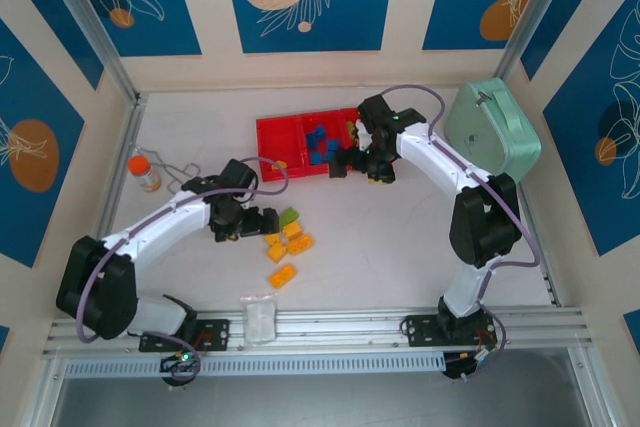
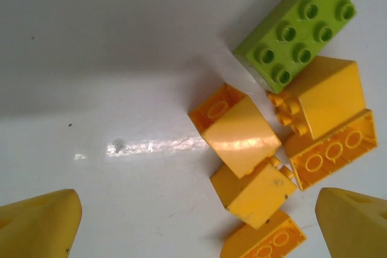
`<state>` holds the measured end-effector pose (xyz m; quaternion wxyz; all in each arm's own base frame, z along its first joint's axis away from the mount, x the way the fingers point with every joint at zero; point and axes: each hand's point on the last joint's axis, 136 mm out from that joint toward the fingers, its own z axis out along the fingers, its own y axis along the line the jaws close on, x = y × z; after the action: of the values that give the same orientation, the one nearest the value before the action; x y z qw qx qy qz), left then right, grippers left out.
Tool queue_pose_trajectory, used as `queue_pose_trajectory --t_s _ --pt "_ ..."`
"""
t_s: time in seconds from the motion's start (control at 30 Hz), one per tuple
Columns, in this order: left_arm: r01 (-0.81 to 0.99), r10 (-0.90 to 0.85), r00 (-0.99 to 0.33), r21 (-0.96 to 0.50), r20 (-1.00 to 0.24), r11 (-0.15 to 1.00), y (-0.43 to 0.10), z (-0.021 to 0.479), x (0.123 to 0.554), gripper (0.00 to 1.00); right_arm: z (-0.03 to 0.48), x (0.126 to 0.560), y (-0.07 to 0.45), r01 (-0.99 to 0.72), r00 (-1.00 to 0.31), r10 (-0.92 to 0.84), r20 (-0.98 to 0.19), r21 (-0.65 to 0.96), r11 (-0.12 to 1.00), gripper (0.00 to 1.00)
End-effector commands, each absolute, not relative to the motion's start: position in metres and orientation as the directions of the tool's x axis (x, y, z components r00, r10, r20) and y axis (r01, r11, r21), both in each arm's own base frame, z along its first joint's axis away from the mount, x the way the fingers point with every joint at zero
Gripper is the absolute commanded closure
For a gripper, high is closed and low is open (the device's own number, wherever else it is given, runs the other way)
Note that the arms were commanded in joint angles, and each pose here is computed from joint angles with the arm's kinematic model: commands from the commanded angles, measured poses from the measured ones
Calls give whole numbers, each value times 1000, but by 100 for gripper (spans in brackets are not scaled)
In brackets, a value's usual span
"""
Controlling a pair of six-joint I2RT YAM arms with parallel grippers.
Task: Sort the legos into containers by color
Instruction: Pick up the lego from the center of the table.
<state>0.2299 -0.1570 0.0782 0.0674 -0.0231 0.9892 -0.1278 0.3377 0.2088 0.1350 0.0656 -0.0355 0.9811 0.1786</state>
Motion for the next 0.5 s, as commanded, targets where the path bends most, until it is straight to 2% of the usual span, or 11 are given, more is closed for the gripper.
queue_pose_trajectory --t_s 0.0,0.47 --pt "-52 -84 -988 -232 -130 971 -162 80 242 5 142 328 199 -112 -986 -65 -156 315 943 1" --pt "-26 -33 -998 -150 -45 988 -175 64 252 22 128 315 182 -104 -988 -71 -134 254 962 1"
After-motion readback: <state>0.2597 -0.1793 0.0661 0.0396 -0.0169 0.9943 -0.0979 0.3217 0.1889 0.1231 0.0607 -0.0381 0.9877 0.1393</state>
